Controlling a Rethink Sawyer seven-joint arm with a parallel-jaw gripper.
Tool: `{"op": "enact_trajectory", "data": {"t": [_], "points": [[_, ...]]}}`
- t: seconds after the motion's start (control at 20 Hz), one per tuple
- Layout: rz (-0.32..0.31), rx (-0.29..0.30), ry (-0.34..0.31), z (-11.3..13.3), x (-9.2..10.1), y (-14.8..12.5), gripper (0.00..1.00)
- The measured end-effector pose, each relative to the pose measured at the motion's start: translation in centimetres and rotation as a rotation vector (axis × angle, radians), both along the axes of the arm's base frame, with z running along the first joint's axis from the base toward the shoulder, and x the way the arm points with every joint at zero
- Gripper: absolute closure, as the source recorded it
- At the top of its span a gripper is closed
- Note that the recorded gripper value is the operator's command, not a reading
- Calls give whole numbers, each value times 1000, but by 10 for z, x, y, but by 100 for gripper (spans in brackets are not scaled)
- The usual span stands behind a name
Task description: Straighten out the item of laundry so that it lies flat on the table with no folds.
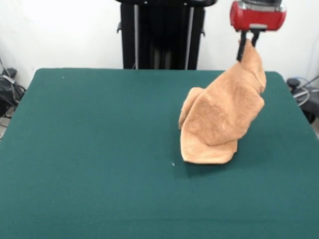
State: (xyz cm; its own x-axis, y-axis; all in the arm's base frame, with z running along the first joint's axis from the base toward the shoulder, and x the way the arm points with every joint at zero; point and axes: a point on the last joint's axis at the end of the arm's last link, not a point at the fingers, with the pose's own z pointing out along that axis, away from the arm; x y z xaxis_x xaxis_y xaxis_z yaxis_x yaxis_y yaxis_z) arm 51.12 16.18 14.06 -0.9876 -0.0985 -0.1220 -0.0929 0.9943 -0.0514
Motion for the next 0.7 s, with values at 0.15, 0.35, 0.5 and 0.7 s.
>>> {"op": "enact_trajectory", "data": {"t": [0.15, 0.35, 0.5, 0.7], "points": [[-61, 16, 65, 27, 6, -27, 100], [-151, 36, 114, 53, 16, -72, 100], [-223, 47, 117, 71, 28, -112, 100], [-306, 59, 93, 89, 42, -161, 100]]}}
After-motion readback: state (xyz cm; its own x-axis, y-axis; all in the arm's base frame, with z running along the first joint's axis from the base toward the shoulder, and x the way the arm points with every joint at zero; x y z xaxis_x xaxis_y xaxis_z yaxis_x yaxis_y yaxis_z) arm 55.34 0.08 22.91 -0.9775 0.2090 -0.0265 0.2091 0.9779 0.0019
